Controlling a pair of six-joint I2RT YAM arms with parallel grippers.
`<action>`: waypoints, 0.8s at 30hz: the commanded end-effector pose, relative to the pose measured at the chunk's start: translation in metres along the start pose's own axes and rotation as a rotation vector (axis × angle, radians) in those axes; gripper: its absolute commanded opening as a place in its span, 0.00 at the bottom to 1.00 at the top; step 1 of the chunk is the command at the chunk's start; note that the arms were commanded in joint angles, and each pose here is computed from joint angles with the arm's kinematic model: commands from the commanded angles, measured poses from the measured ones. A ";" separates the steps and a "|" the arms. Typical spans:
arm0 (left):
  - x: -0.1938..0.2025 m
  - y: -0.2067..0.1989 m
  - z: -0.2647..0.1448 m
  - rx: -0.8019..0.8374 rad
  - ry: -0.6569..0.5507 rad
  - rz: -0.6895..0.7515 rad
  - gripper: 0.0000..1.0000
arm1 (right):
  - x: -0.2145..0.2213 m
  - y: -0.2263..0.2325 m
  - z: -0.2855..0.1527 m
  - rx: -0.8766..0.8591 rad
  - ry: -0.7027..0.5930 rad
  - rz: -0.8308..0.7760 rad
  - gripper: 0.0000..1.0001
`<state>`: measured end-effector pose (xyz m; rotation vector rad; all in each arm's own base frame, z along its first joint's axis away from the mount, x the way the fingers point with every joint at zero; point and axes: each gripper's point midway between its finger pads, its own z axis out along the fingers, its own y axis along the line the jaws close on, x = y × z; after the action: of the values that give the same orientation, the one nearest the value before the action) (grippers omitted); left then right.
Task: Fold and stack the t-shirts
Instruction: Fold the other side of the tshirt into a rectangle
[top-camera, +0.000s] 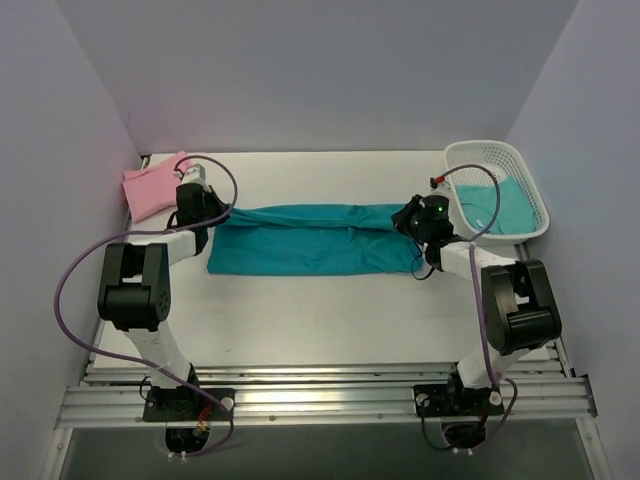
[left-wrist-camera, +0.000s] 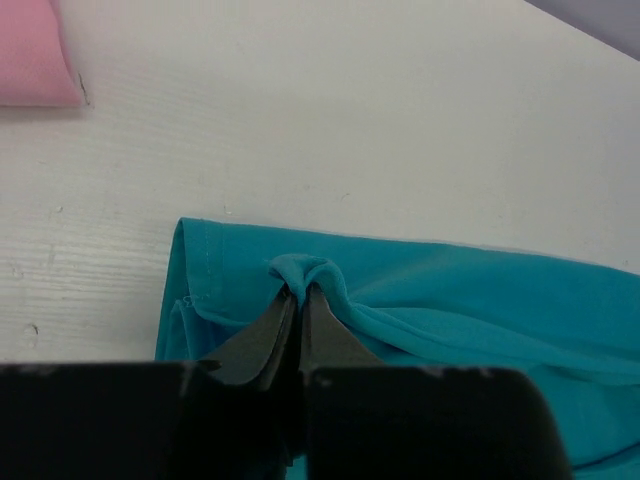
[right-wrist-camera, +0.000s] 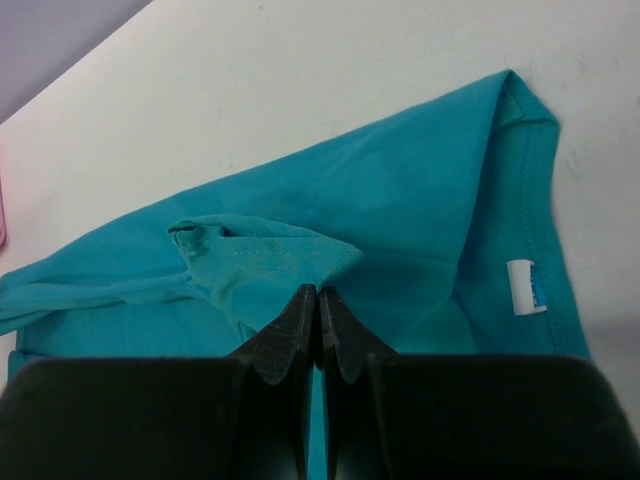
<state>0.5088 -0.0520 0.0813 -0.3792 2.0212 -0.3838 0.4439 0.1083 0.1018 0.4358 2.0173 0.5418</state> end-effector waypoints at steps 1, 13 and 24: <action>-0.049 -0.028 -0.019 0.050 -0.164 0.087 0.06 | -0.021 0.004 -0.012 -0.005 -0.090 0.012 0.00; -0.030 -0.019 -0.035 -0.089 -0.088 0.124 0.52 | 0.008 -0.038 -0.057 0.179 -0.106 0.072 0.87; -0.071 -0.039 -0.088 -0.166 -0.264 0.070 0.97 | -0.019 -0.023 -0.093 0.205 -0.230 0.134 0.89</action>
<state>0.4712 -0.0599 0.1384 -0.3582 1.9710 -0.1223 0.3592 0.0630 0.1227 0.6990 1.8932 0.3611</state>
